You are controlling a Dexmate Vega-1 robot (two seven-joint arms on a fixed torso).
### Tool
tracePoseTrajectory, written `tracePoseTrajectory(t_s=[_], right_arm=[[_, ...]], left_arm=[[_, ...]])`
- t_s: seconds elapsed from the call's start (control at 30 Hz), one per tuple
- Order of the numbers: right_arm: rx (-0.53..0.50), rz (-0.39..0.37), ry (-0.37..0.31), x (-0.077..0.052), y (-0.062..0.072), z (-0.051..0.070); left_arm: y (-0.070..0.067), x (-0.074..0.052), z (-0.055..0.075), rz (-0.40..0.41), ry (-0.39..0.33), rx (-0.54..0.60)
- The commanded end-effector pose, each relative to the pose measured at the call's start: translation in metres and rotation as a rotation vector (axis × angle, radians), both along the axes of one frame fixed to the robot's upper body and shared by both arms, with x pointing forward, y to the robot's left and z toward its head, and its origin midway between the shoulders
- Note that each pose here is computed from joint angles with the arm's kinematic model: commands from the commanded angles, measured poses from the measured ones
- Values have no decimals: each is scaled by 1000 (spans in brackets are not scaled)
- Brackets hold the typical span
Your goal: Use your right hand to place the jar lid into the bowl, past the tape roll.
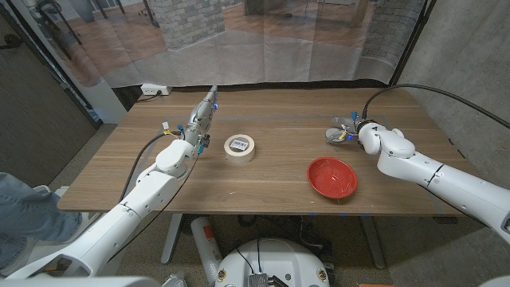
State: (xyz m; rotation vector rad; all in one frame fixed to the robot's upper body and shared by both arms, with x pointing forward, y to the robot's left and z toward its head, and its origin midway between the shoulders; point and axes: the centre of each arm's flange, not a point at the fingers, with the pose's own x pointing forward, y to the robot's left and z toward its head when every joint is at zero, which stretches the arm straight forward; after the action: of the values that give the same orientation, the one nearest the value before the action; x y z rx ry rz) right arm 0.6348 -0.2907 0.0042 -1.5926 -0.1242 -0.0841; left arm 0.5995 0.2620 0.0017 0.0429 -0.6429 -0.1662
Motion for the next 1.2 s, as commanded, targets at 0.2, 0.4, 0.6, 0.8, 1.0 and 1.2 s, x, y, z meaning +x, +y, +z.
tracePoseTrajectory(t_s=[0.2, 0.4, 0.6, 0.8, 1.0, 1.2], right_arm=[[-8, -23, 25, 4, -5, -3], [-9, -28, 36, 6, -6, -6], [-5, -33, 42, 8, -7, -8], [-3, -35, 43, 11, -7, -9], [3, -42, 47, 12, -6, -11], [1, -44, 57, 15, -5, -13]], left_arm=[[-3, 1, -1, -3, 4, 1], [-3, 1, -3, -3, 7, 3], [-5, 1, -3, -6, 10, 7], [-4, 2, -2, -6, 13, 12], [-3, 4, -1, -9, 17, 14], [-3, 8, -2, -12, 25, 14]])
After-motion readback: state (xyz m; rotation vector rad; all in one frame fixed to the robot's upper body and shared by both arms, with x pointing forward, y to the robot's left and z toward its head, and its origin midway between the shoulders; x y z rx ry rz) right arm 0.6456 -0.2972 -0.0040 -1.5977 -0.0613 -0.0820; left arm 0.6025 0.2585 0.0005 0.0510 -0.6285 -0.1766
